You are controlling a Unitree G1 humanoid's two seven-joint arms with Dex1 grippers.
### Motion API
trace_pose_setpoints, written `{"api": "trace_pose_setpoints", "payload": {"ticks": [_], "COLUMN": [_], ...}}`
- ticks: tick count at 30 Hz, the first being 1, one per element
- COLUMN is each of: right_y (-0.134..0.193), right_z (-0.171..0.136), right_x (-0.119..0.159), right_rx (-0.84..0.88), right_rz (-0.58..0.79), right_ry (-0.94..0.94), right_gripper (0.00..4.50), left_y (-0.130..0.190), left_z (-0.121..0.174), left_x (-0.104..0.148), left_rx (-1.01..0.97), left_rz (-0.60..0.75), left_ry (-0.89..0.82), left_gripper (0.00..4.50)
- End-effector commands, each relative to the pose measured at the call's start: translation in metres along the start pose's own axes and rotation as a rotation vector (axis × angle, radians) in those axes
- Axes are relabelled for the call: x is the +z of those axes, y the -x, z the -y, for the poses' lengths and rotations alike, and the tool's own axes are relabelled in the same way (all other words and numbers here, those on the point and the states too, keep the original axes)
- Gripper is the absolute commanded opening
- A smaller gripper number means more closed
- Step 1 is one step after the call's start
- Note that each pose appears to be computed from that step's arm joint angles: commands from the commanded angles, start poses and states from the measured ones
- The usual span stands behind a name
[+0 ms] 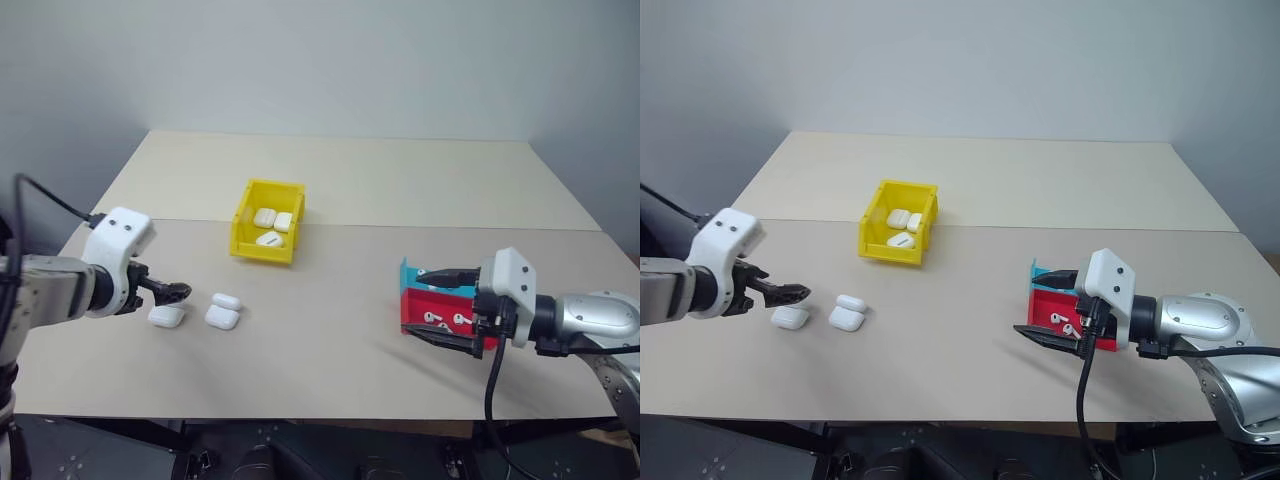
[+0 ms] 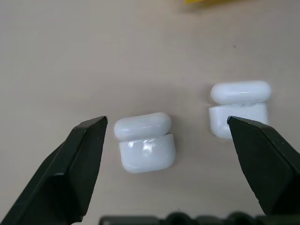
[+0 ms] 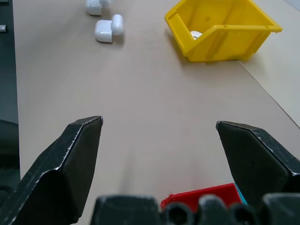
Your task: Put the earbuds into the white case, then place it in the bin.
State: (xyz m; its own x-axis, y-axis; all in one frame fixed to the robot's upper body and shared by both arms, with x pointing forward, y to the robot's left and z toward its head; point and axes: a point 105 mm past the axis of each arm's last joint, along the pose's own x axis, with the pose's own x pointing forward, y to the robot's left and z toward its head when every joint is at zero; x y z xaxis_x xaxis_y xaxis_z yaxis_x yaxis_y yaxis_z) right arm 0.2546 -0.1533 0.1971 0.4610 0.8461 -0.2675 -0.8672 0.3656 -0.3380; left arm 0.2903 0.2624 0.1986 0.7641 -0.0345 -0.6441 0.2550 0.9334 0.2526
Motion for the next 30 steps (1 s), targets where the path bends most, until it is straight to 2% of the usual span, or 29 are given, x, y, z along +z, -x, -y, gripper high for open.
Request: {"api": "trace_pose_setpoints", "payload": {"ticks": [1, 5, 8, 15, 24, 30], "right_y": [0.003, 0.005, 0.008, 0.01, 0.008, 0.008], "right_z": [-0.001, 0.0, 0.002, 0.004, 0.006, 0.007], "right_x": [0.009, 0.01, 0.011, 0.012, 0.014, 0.015], "right_rx": [-0.007, -0.002, 0.0, 0.007, 0.007, 0.0], "right_rz": [0.014, 0.012, 0.005, -0.003, 0.003, 0.008], "right_ry": [0.034, 0.03, 0.027, 0.024, 0.03, 0.036], "right_gripper": [4.5, 4.5, 4.5, 4.5, 4.5, 4.5], "left_y": [0.002, -0.006, -0.006, -0.018, -0.028, -0.041], "left_z": [-0.004, -0.003, 0.011, 0.011, 0.008, 0.013], "left_x": [0.006, -0.007, -0.013, -0.028, -0.019, -0.024], "left_rx": [0.043, 0.009, -0.056, -0.011, 0.106, 0.11], "left_rz": [0.009, -0.114, -0.165, -0.283, -0.258, -0.299], "left_ry": [0.0, 0.062, 0.048, 0.125, 0.25, 0.268], "left_gripper": [4.46, 4.46, 4.46, 4.46, 4.46, 4.46]}}
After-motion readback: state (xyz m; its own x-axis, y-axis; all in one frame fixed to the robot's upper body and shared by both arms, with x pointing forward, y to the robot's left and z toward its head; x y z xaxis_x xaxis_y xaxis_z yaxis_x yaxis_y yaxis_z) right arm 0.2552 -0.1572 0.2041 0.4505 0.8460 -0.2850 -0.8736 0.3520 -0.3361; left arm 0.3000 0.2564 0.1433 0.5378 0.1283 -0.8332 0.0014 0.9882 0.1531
